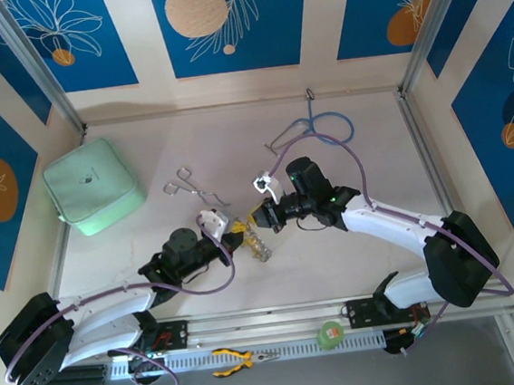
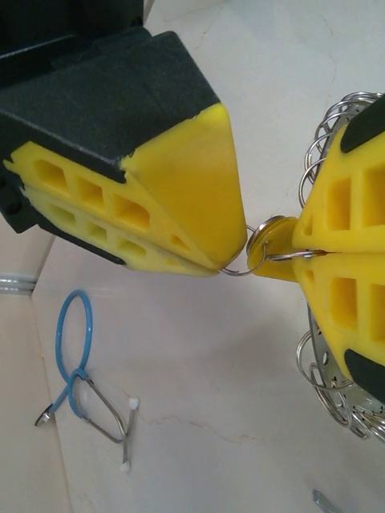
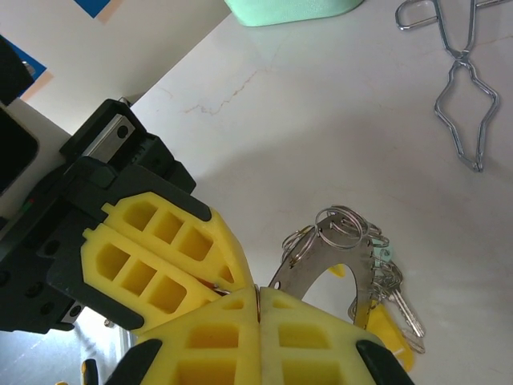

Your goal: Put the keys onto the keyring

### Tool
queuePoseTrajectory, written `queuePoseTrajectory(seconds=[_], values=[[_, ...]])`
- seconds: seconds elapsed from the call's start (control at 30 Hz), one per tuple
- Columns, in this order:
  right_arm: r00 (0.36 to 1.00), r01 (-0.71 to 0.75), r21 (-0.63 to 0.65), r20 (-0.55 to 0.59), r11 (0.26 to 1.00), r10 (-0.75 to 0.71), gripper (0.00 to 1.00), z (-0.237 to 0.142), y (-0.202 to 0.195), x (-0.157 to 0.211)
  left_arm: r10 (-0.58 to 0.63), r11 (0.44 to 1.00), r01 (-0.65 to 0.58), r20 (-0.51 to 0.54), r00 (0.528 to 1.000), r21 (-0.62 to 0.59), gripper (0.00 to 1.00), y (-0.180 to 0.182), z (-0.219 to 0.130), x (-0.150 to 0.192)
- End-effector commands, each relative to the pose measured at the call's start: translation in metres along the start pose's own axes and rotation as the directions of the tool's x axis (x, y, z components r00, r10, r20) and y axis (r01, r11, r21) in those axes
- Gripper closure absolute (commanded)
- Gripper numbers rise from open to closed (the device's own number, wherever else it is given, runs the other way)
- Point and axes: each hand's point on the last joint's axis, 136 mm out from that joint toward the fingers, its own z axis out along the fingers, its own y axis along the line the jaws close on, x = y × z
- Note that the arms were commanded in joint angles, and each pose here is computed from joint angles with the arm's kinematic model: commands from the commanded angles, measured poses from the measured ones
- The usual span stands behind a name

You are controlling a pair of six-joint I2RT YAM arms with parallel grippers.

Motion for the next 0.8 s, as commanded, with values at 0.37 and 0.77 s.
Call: queuePoseTrajectory(seconds=[0.37,0.77], values=[[0.996,-0.056,0.134,-0.059,0.989,0.064,1.00,0.012,-0.023,0.015,-0.215,0.976,0.208,0.198,0.956,0.059,1.00,-0.006,-0.002,-0.048],[0.991,-0.071,0.178,-0.103,0.981,0.090,1.00,0.021,-0.028,0.021,-0.242,0.970,0.228,0.214,0.946,0.088,1.00,-0.009,-0.003,-0.053]])
